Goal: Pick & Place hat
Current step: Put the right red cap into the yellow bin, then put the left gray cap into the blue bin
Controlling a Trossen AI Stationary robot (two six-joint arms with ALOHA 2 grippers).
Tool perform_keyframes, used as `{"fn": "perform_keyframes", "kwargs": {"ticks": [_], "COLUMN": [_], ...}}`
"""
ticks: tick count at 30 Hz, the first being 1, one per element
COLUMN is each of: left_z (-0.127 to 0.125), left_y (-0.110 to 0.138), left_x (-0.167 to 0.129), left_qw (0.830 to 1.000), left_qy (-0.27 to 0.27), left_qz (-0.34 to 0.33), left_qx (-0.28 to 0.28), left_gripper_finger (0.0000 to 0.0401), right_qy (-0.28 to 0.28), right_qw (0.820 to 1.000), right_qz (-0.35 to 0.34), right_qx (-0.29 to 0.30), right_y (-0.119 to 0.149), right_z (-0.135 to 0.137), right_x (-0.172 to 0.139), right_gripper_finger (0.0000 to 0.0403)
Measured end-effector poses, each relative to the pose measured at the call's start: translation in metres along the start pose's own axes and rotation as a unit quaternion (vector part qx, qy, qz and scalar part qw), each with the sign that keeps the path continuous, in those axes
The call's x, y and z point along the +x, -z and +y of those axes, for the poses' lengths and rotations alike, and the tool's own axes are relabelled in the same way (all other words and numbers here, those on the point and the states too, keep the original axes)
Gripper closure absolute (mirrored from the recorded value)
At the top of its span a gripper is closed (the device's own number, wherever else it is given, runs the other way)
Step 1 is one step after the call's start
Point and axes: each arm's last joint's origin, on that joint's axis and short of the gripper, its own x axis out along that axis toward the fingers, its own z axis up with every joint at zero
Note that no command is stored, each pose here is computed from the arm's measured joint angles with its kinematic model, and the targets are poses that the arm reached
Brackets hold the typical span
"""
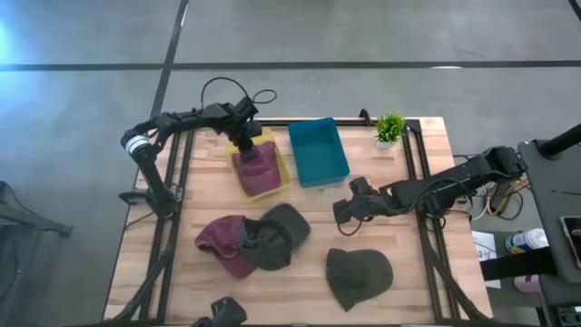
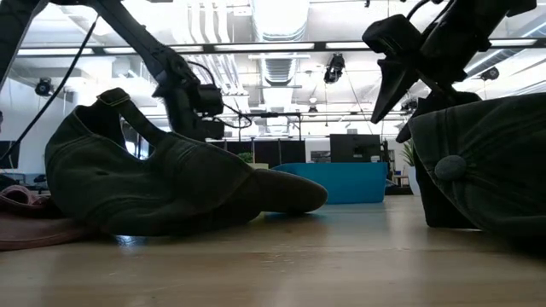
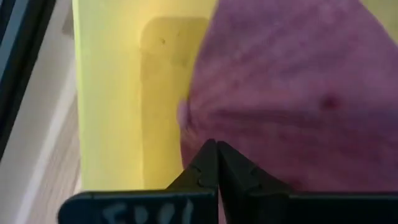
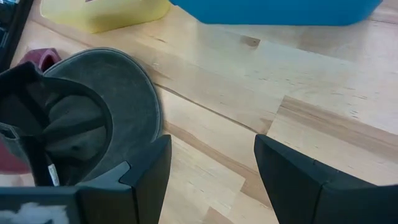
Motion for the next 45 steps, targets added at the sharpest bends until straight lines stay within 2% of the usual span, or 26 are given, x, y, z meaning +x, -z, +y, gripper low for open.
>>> {"fn": "perform_keyframes", "kwargs": {"ticks": [3, 7, 11, 16, 21, 26, 29, 32, 36, 41, 45], "left_z": [-0.002, -0.003, -0.005, -0.026, -0.067, -0.126, -0.163, -0.193, -0.22, -0.249, -0.261], "left_y": [-0.003, -0.01, -0.014, -0.016, -0.014, -0.007, 0.005, 0.019, 0.033, 0.04, 0.03], "left_x": [-0.018, -0.042, -0.053, -0.064, -0.086, -0.102, -0.101, -0.096, -0.089, -0.087, -0.083], "left_qw": [1.0, 0.999, 0.999, 0.998, 0.994, 0.984, 0.976, 0.974, 0.984, 0.985, 0.987], "left_qy": [-0.001, -0.015, -0.015, 0.004, 0.025, 0.085, 0.108, 0.088, 0.064, 0.094, 0.121], "left_qz": [0.002, -0.033, -0.043, -0.055, -0.072, -0.075, -0.049, -0.004, 0.013, -0.006, -0.051], "left_qx": [0.008, 0.013, 0.014, 0.032, 0.079, 0.14, 0.184, 0.207, 0.167, 0.145, 0.093], "left_gripper_finger": [0.0401, 0.0401, 0.0401, 0.0401, 0.0401, 0.0401, 0.0401, 0.04, 0.0373, 0.0306, 0.0274], "right_qy": [0.003, 0.008, 0.007, -0.001, -0.019, -0.026, -0.031, -0.038, -0.052, -0.058, -0.07], "right_qw": [1.0, 1.0, 1.0, 0.999, 0.997, 0.994, 0.991, 0.988, 0.983, 0.979, 0.976], "right_qz": [0.001, 0.002, 0.005, 0.026, 0.036, 0.04, 0.05, 0.061, 0.073, 0.077, 0.085], "right_qx": [-0.009, -0.014, -0.015, -0.021, -0.061, -0.096, -0.119, -0.138, -0.163, -0.177, -0.187], "right_y": [0.0, 0.0, 0.001, 0.002, 0.007, 0.011, 0.012, 0.013, 0.015, 0.019, 0.028], "right_z": [-0.001, -0.002, -0.002, 0.0, 0.006, 0.008, 0.008, 0.009, 0.01, 0.011, 0.013], "right_x": [0.0, 0.0, 0.0, -0.001, -0.005, -0.007, -0.008, -0.008, -0.009, -0.01, -0.014], "right_gripper_finger": [0.0177, 0.0177, 0.0177, 0.0177, 0.0177, 0.0177, 0.0177, 0.0177, 0.0177, 0.0177, 0.0177]}}
